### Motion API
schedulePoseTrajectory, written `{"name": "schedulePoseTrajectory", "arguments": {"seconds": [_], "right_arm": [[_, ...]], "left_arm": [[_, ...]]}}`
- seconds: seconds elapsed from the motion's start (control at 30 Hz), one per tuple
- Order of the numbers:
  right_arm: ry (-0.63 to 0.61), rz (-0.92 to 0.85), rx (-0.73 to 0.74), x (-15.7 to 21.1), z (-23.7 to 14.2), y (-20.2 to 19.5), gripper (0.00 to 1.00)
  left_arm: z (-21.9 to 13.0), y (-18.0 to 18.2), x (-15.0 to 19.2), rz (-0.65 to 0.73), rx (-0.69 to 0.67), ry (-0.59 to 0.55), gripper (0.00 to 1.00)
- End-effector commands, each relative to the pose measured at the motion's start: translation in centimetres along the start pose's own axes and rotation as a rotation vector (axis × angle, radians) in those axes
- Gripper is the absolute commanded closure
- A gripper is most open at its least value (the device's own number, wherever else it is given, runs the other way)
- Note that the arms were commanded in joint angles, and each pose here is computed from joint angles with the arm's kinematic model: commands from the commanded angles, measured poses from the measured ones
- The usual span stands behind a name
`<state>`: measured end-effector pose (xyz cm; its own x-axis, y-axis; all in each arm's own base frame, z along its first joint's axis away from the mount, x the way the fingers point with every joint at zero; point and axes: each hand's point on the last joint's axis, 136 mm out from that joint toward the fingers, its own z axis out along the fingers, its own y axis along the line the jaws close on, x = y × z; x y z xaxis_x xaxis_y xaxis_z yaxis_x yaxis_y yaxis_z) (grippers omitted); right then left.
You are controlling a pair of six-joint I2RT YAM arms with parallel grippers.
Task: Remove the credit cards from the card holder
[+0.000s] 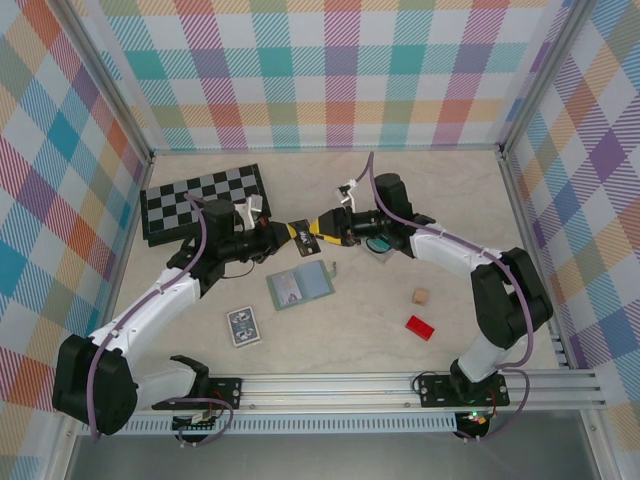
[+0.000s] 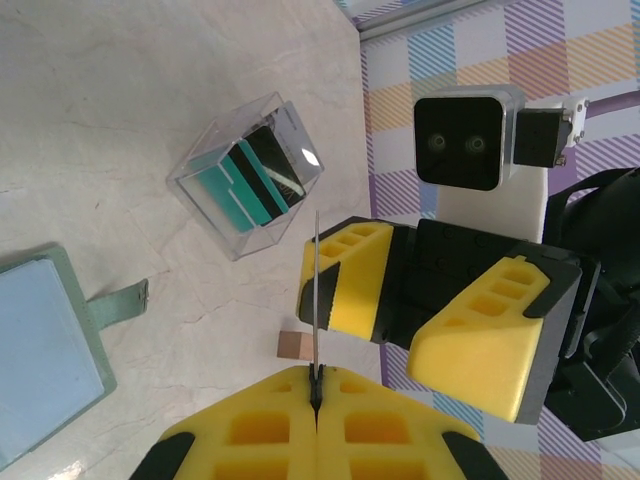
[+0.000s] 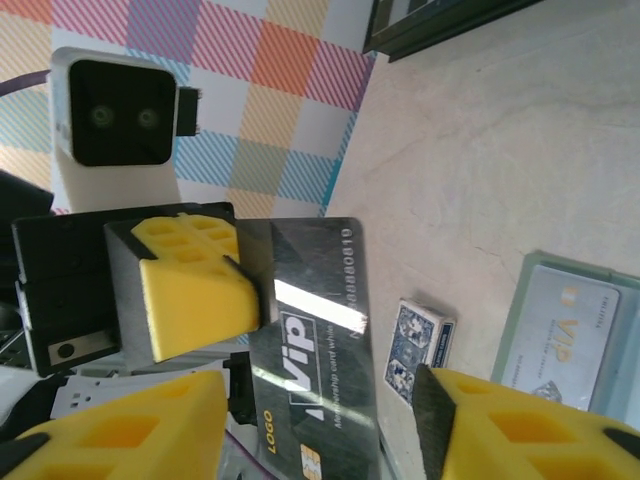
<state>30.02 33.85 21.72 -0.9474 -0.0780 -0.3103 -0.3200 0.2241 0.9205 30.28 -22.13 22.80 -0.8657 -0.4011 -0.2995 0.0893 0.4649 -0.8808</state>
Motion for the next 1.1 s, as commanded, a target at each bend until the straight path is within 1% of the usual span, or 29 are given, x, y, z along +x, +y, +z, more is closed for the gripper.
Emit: {"name": "schedulePoseTrajectory", "arguments": {"seconds": [0.0,0.13,0.3,0.43,0.53,0.6,0.67,0.7,0.73,0.77,0.83,0.9,0.97,1.07], "right_arm": [[0.025,-0.020,-0.065,0.0,0.1,1.0,0.52],[0.034,-0.024,-0.078,0.1,0.2,1.3,0.56],[0.045,-0.016,-0.088,0.0,0.3,1.4,0.58],[0.054,-0.011,-0.098,0.0,0.5,1.4,0.64],[0.053,-0.011,-0.096,-0.1,0.5,1.5,0.72],[0.051,-0.016,-0.089,-0.2,0.5,1.6,0.83],[0.046,-0.017,-0.070,-0.4,0.5,1.4,0.91],[0.042,-0.023,-0.062,-0.4,0.4,1.3,0.95],[0.038,-0.030,-0.046,-0.5,0.4,1.1,0.99],[0.031,-0.039,-0.028,-0.6,0.3,1.0,1.00],[0.013,-0.074,0.024,-0.7,-0.2,0.6,1.00],[-0.014,-0.118,0.104,-1.1,-0.8,0.1,1.00],[-0.039,-0.178,0.220,-1.6,-1.8,-0.9,1.00],[-0.069,-0.273,0.409,-2.6,-3.7,-2.3,1.00]], "left_arm": [[0.0,0.1,-0.3,-0.012,0.023,-0.001,1.00],[0.0,0.1,-0.3,-0.017,0.026,-0.001,1.00],[0.2,-0.1,-0.3,-0.022,0.041,0.002,1.00],[0.4,0.2,-0.4,-0.030,0.033,0.005,1.00],[0.6,0.5,-0.2,-0.039,0.025,0.015,1.00],[0.7,0.8,-0.2,-0.044,0.008,0.023,1.00],[0.7,1.1,-0.2,-0.047,-0.016,0.028,1.00],[0.7,1.3,-0.1,-0.049,-0.030,0.029,0.96],[0.6,1.7,-0.1,-0.054,-0.056,0.028,0.88],[0.4,2.2,-0.1,-0.056,-0.085,0.026,0.78],[-0.1,3.6,0.1,-0.062,-0.174,0.017,0.58],[-1.0,5.7,0.3,-0.072,-0.297,0.009,0.40],[-1.9,7.2,0.5,-0.065,-0.391,-0.003,0.29],[-3.5,9.4,0.6,-0.044,-0.530,-0.026,0.14]]}}
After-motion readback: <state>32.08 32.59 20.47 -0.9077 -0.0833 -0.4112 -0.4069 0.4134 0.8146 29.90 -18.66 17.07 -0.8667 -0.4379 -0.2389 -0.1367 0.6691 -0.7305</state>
